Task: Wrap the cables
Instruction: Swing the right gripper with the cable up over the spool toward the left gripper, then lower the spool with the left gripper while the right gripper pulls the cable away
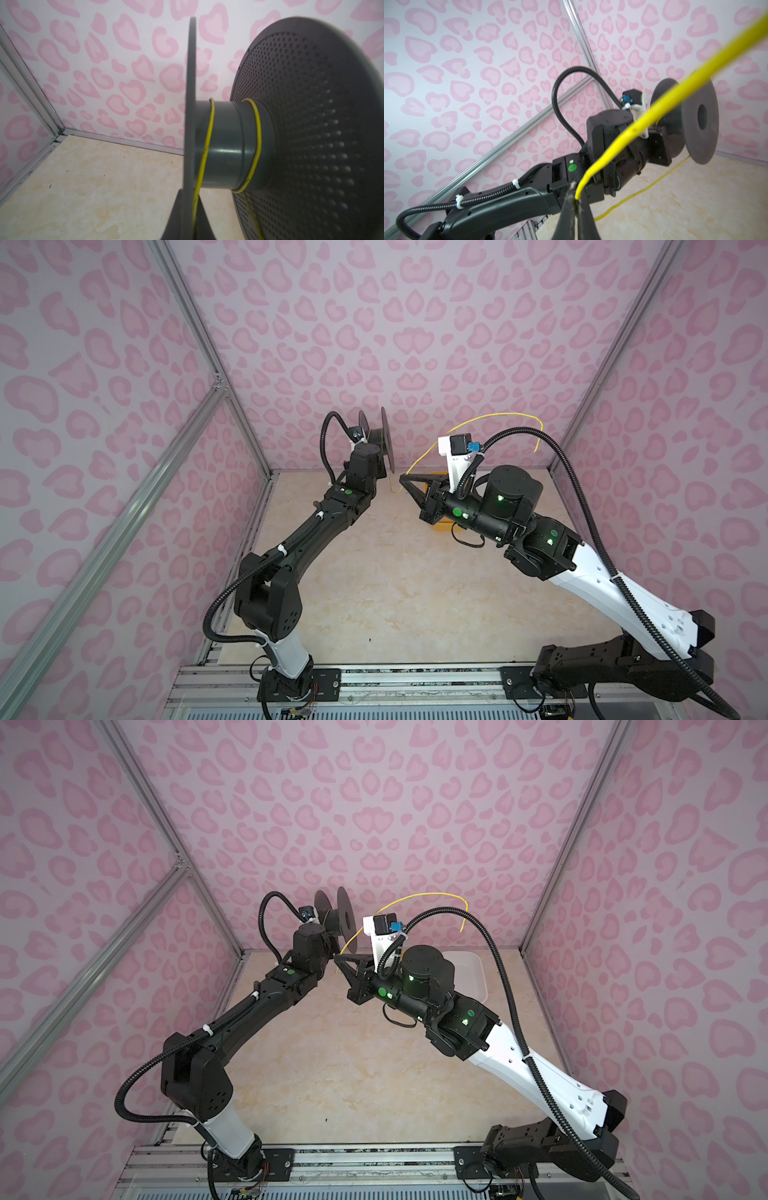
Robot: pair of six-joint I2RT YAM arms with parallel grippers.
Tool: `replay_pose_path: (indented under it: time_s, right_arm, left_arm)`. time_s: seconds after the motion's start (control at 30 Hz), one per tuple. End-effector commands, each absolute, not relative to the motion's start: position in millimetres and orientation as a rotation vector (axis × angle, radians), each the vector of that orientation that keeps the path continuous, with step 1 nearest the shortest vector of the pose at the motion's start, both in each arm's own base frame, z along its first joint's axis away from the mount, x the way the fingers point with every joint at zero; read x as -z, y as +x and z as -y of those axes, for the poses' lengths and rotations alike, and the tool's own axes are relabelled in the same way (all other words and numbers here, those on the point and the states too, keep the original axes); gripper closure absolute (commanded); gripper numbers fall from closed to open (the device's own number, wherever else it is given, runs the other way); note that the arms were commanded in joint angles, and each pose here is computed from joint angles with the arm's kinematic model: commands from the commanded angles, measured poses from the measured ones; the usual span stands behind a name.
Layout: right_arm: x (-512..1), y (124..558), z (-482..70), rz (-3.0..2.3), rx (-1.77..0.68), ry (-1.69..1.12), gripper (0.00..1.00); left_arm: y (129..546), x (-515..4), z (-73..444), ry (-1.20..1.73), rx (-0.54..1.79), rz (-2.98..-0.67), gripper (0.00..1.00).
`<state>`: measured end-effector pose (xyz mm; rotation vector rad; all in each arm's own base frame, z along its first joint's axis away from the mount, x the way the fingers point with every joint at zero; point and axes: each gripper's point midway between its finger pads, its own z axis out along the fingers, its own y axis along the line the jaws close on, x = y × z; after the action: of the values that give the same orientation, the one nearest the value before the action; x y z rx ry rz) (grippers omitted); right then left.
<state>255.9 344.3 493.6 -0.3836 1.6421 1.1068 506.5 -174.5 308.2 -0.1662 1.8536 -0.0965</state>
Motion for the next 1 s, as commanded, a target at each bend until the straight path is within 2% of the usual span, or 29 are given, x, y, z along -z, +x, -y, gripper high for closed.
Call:
replay_pose_path:
  time_s: [0.0,0.37,0.77,0.97]
  right_arm:
    - [-506.9,262.3,-347.5,-1.612,-1.112,-0.41,1.0]
    - [-552.2,308.2,-335.7,-1.551,-1.036,-0.408,1.0]
    - [-562.3,363.9,-300.7,-1.536,-0.975,-0.337,1.0]
    - [-560.2,385.3,-295.2,-1.538,-0.981,-0.32,1.0]
  left_arm:
    - [503.8,-317.9,178.3,-0.147,0.147,-1.805,0.96]
    - [456.2,-267.0,202.7,0.049,0.068,-1.895,0.96]
    - [356.2,-226.7,204.2,0.227,-0.05,-1.956,0.96]
    - [309.2,-207.2,201.8,0.297,-0.031,-2.018,0.96]
